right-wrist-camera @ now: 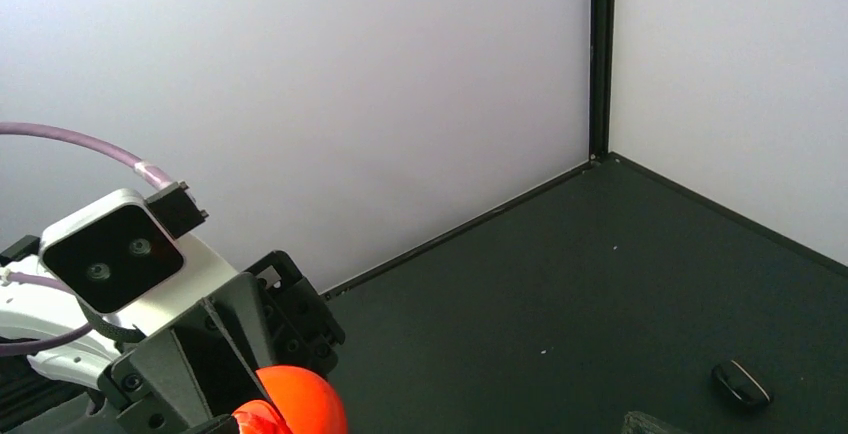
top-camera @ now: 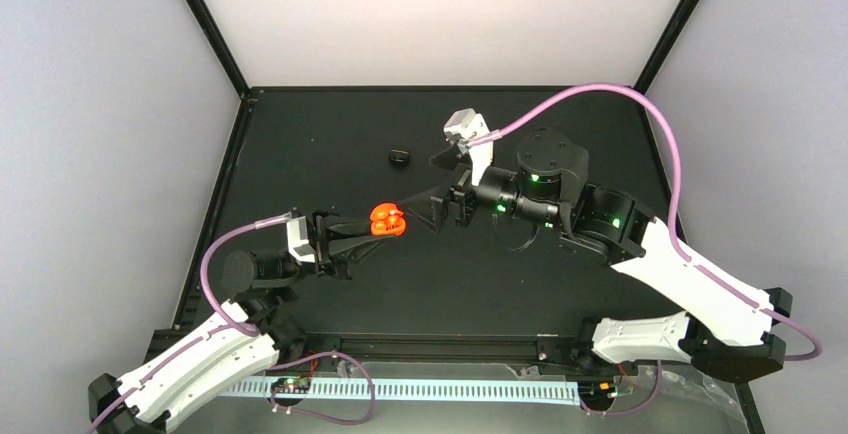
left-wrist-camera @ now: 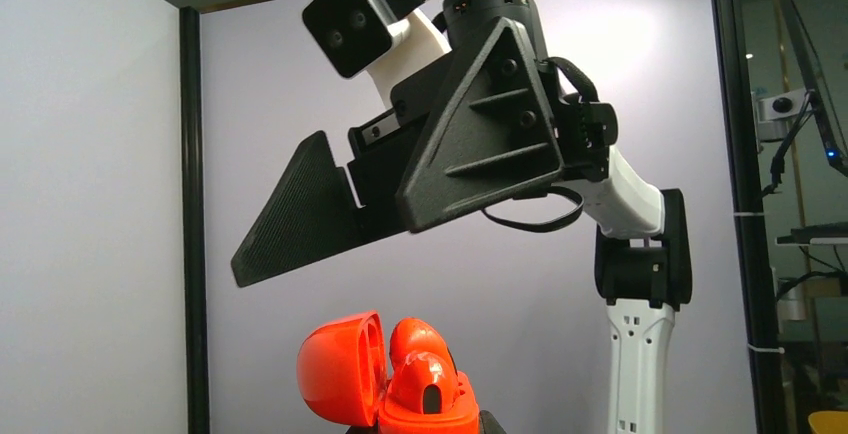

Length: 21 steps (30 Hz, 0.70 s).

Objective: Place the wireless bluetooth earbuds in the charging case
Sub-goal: Place the earbud in the charging case.

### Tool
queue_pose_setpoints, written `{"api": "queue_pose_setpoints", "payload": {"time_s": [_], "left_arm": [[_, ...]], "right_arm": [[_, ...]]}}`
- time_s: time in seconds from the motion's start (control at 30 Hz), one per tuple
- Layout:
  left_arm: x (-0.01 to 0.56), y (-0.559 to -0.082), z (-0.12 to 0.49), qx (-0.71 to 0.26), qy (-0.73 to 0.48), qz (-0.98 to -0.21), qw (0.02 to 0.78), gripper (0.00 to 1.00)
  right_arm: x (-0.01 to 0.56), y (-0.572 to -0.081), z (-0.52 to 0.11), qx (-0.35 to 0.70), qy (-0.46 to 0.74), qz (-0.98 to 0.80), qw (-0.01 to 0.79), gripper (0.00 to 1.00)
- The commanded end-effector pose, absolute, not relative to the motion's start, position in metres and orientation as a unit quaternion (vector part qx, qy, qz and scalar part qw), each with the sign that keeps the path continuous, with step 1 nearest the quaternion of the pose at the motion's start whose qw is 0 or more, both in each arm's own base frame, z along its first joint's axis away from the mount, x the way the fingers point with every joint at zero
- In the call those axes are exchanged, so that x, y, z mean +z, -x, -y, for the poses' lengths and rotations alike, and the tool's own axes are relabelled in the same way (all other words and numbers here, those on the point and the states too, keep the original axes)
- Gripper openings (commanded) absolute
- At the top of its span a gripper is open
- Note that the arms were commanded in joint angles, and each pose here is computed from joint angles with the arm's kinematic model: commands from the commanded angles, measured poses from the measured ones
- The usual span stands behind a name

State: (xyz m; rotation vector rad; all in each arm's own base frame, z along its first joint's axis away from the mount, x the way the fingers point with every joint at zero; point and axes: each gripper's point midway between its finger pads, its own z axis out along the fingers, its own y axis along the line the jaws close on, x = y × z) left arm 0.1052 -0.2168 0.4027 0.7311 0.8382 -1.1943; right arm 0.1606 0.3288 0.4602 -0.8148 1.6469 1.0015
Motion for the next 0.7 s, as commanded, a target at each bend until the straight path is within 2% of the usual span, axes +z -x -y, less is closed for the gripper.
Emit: {"api": "queue_pose_setpoints", "payload": {"time_s": [0.0,0.67], "left_arm": [[0.427,-0.09,0.21,-0.537,-0.337,-0.335,0.697,0.02],[0.431,-0.088,0.208,-0.537,-0.335,-0.33,0.701,0.01]], "right_arm": [[0.449,-0.161,-0.334,0.408,0.348,-0.687,0.49,1.0],[0.429,-0.16,-0.342,0.396,0.372,-0.7,0.463,1.0]]}}
